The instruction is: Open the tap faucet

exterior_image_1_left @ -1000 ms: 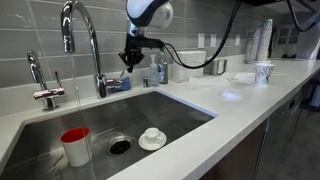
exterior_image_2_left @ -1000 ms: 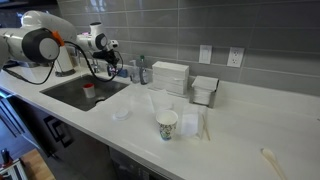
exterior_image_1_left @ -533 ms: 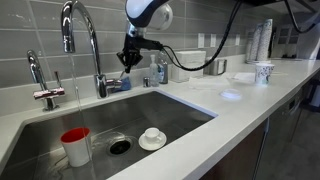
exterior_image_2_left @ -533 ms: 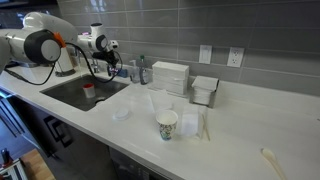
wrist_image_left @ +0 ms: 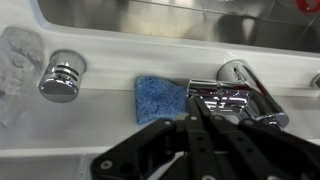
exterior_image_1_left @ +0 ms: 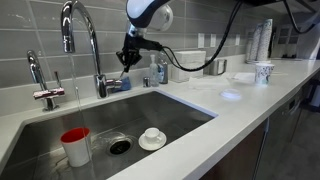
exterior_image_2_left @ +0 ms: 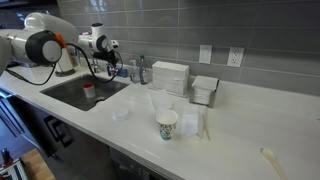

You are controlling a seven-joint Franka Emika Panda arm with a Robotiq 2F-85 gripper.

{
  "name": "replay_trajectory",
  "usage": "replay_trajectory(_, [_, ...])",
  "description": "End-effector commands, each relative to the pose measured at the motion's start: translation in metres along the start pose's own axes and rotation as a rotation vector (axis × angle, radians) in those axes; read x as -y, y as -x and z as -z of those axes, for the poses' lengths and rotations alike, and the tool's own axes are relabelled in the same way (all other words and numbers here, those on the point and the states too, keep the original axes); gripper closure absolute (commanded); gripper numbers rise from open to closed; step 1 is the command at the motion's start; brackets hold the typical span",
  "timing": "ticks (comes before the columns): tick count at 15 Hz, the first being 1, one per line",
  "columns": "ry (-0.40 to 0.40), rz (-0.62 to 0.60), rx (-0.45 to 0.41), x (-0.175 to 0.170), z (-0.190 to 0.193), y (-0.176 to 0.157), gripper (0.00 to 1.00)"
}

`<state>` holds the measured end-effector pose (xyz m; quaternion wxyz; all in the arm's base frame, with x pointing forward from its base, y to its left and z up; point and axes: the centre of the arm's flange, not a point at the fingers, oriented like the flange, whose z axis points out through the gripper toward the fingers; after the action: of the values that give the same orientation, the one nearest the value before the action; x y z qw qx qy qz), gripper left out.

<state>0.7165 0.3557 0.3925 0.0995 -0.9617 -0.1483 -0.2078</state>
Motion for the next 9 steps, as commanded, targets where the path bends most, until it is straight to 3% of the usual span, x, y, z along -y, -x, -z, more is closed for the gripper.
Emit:
replay_trajectory(1, [-0.055,0.019,0.006,0.007,-0.009,0.004,0.93])
replay_trajectory(9, [-0.149,0.046,0.024,0.027,-0.003,0.007,0.93])
